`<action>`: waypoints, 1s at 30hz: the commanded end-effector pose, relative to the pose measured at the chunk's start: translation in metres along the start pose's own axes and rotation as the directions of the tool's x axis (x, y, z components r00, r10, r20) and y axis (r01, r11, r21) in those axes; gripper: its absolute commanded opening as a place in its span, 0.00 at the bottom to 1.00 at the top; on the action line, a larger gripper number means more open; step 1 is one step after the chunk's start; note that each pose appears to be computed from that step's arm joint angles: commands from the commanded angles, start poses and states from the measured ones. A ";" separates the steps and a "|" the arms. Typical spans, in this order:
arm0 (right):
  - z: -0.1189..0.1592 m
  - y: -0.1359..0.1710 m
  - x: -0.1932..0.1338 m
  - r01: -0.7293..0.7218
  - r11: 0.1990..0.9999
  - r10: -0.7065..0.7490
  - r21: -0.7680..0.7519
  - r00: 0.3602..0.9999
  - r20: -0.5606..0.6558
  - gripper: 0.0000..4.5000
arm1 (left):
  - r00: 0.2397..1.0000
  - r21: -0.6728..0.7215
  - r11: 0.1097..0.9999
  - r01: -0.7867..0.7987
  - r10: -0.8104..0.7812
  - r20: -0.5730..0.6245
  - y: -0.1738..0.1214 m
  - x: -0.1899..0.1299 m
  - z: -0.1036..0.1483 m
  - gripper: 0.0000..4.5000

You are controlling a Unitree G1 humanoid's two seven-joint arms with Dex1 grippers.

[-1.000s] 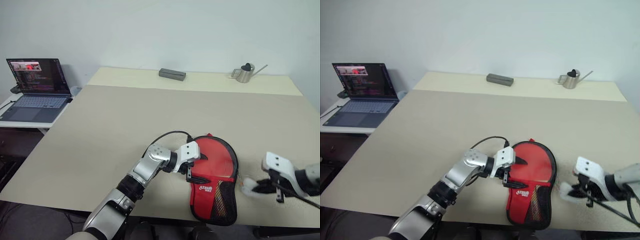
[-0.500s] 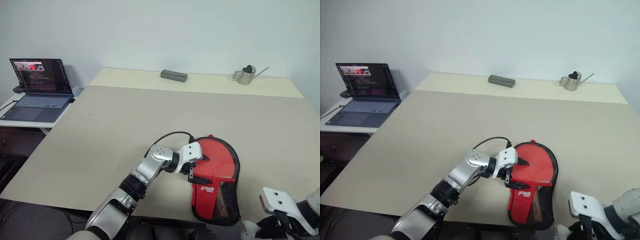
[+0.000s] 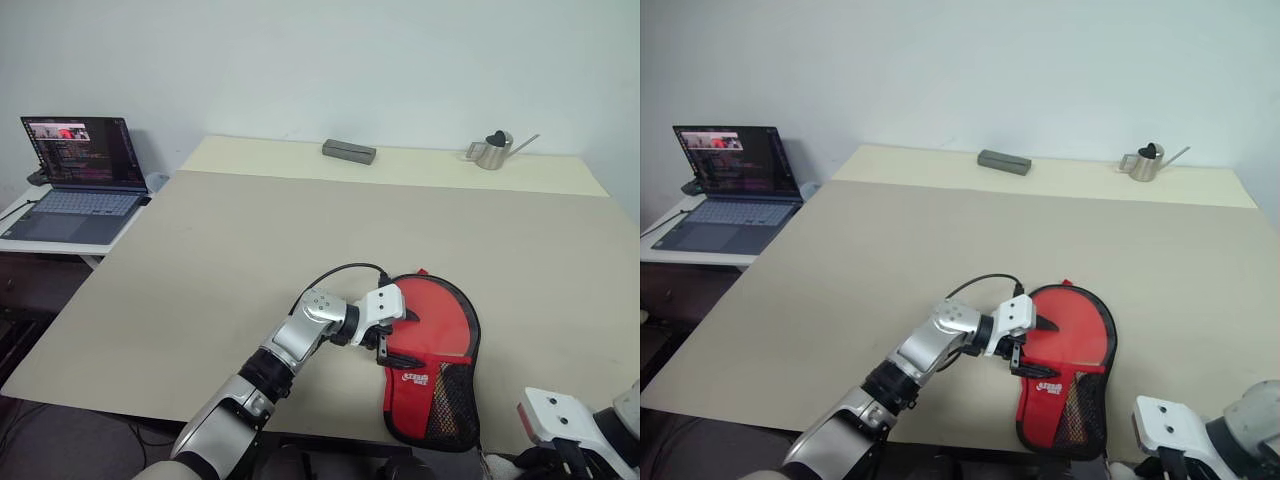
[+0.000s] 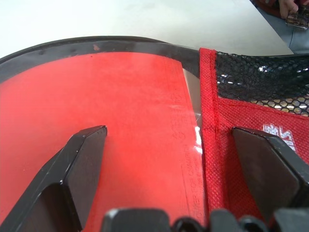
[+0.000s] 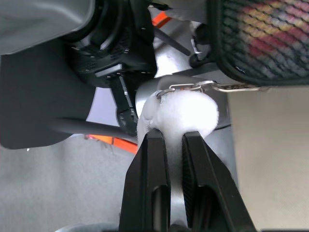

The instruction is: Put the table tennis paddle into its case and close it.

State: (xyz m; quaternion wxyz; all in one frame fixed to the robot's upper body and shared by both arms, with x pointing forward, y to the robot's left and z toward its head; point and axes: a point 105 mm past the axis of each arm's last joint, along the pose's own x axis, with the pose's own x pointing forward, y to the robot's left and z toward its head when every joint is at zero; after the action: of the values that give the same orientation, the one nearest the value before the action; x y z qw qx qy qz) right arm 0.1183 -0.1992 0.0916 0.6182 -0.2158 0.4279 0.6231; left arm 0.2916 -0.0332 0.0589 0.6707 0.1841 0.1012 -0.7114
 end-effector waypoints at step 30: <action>0.065 -0.060 -0.071 0.182 0.982 -0.189 0.055 0.901 0.392 0.42 | 0.990 -0.095 0.995 0.001 -0.015 -0.143 -0.011 0.007 -0.044 1.00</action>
State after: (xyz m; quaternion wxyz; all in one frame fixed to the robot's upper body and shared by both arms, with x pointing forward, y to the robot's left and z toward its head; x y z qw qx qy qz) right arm 0.1900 -0.1946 0.1644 0.7299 -0.1187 0.2984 0.6034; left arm 0.2932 -0.0346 0.0585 0.6747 0.1856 0.0993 -0.7075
